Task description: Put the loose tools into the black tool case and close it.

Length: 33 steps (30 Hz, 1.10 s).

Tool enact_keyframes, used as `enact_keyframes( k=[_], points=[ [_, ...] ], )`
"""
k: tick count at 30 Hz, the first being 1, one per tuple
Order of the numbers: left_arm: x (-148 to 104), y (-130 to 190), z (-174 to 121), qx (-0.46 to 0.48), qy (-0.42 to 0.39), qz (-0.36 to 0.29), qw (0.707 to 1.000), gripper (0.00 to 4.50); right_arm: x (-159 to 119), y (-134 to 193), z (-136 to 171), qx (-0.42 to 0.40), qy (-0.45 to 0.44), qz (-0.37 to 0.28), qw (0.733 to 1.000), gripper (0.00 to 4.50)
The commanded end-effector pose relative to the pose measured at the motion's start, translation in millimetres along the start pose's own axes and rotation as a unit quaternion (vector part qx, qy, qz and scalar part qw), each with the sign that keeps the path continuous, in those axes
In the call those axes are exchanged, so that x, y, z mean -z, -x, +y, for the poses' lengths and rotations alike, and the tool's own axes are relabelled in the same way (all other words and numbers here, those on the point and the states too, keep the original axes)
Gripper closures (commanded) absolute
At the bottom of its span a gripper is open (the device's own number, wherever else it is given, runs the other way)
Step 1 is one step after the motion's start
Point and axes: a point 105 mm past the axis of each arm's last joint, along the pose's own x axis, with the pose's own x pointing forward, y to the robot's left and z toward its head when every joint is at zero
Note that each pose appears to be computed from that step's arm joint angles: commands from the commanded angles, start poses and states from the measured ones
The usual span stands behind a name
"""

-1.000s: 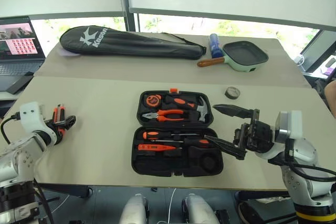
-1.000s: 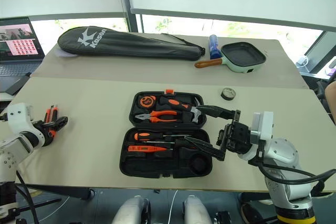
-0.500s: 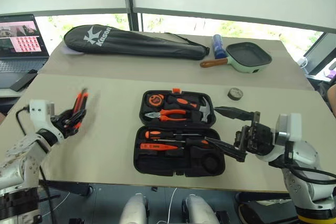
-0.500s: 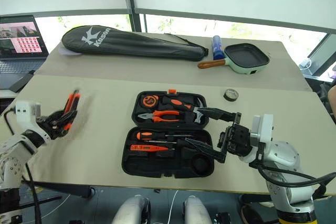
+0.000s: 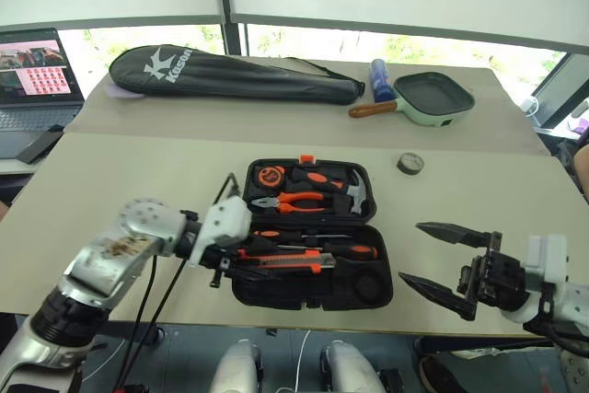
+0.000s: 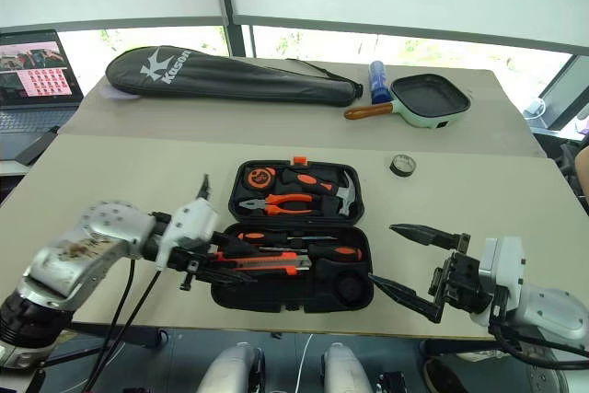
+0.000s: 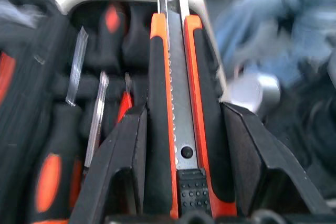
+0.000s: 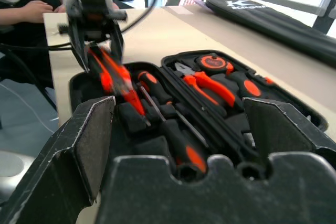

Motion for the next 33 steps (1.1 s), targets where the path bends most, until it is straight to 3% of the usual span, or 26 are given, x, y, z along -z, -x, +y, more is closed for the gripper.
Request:
enact_keyframes(
  k=[1, 13, 19, 21, 26, 29, 32, 33],
  points=[
    [-5.1, -11.6, -2.0, -0.014, -0.015, 0.017, 1.0, 2.83, -12.4, 5.3, 7.3, 0.005, 0.01, -0.012, 1.0, 0.0],
    [5.0, -33.6, -2.3, 0.002, -0.048, 0.056, 0.997, 2.83, -10.9, 14.1, 16.6, 0.007, -0.003, -0.004, 1.0, 0.0],
    [9.9, -33.9, -7.0, 0.009, 0.002, 0.05, 0.999, 2.83, -8.5, 12.2, 17.3, 0.006, -0.006, -0.009, 1.0, 0.0],
    [5.8, -33.2, -2.9, -0.004, 0.012, 0.03, 0.999, 1.83, -7.4, 11.3, 17.0, 0.005, -0.007, -0.01, 1.0, 0.0],
    [-16.5, -28.3, 12.0, -0.047, -0.013, -0.05, 0.998, 0.24, -6.0, 7.7, 15.7, 0.003, -0.011, -0.015, 1.0, 0.0],
    [-28.8, -18.8, 18.2, -0.063, -0.019, -0.105, 0.992, 0.24, -6.7, 3.1, 13.4, 0.003, -0.013, -0.021, 1.0, 0.0],
    [-27.4, -10.7, 21.9, -0.069, -0.018, -0.115, 0.991, 0.24, -7.5, 1.2, 10.7, 0.005, -0.012, -0.024, 1.0, 0.0],
    [-25.3, -6.1, 24.2, -0.069, -0.017, -0.119, 0.99, 0.49, -7.8, 0.9, 9.0, 0.008, -0.011, -0.024, 1.0, 0.0]
  ],
)
